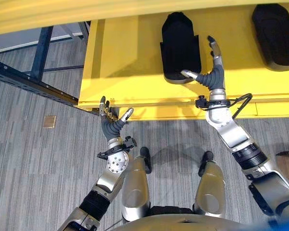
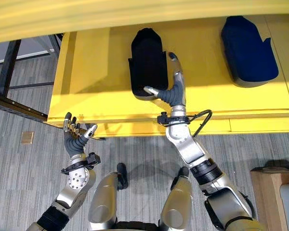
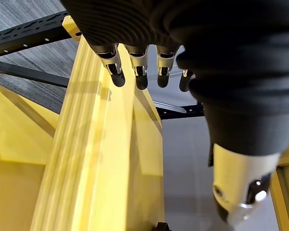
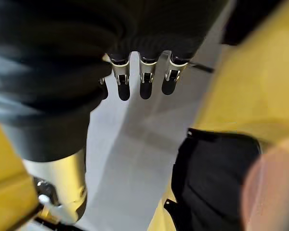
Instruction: Move parts from the plastic box to the shelf.
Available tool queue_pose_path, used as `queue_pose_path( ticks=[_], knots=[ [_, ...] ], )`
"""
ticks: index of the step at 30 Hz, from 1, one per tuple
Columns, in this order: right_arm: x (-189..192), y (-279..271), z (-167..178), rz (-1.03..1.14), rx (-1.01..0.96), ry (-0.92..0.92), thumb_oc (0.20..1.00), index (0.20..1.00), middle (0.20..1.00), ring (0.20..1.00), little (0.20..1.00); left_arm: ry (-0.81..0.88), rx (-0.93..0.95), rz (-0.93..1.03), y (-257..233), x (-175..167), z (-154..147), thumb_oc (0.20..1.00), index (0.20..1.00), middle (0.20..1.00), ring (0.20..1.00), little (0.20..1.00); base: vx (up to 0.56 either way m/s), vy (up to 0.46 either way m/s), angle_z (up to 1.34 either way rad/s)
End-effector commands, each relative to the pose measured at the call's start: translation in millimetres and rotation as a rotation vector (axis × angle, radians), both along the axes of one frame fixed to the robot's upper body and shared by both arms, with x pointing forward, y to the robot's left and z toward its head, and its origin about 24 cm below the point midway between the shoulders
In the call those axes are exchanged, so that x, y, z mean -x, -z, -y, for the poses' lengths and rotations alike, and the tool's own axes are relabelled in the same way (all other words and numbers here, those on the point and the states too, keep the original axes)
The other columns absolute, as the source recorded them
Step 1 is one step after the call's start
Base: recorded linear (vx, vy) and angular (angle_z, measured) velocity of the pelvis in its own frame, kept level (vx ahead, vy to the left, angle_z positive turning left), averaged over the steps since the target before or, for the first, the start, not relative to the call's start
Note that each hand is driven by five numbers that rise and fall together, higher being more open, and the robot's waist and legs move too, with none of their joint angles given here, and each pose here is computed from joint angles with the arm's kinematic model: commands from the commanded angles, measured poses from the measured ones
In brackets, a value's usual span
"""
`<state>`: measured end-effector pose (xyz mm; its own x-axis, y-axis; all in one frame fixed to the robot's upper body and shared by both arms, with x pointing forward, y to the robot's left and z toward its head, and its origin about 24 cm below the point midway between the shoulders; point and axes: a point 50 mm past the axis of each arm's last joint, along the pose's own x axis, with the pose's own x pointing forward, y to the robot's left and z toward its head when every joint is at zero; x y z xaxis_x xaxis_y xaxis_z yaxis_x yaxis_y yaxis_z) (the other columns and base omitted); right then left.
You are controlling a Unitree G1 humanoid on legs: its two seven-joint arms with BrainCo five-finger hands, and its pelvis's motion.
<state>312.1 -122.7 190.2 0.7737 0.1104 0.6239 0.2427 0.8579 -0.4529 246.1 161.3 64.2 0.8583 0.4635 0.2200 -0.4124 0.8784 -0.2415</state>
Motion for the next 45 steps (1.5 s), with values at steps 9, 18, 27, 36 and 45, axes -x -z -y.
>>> queue_pose_path(
  ticks=[9, 18, 27, 36, 45],
  knots=[
    [58, -41, -25, 0.425, 0.312, -0.290, 1.000, 1.000, 1.000, 1.000, 1.000, -0.041, -0.021, 0.155, -26, 5, -15, 1.000, 1.000, 1.000, 1.000, 1.000, -0.03, -0.032, -0.04],
    [78, -34, -44, 0.337, 0.613, -0.608, 1.000, 1.000, 1.000, 1.000, 1.000, -0.043, -0.075, 0.167, -24, 5, -26, 1.000, 1.000, 1.000, 1.000, 1.000, -0.01, -0.049, -0.01],
    [82, -31, -56, 0.228, 0.720, -0.781, 1.000, 1.000, 1.000, 1.000, 1.000, -0.029, -0.105, 0.163, -24, 6, -25, 1.000, 1.000, 1.000, 1.000, 1.000, 0.00, -0.023, 0.03],
    [62, -2, -50, -0.026, 0.846, -0.734, 1.000, 1.000, 1.000, 1.000, 1.000, -0.025, -0.130, 0.149, -20, 6, -27, 1.000, 1.000, 1.000, 1.000, 1.000, 0.01, -0.009, 0.02],
    [42, 10, -24, -0.068, 0.903, -0.487, 1.000, 1.000, 1.000, 1.000, 1.000, -0.040, -0.136, 0.142, -18, 7, -29, 1.000, 1.000, 1.000, 1.000, 1.000, 0.00, 0.000, 0.00]
  ],
)
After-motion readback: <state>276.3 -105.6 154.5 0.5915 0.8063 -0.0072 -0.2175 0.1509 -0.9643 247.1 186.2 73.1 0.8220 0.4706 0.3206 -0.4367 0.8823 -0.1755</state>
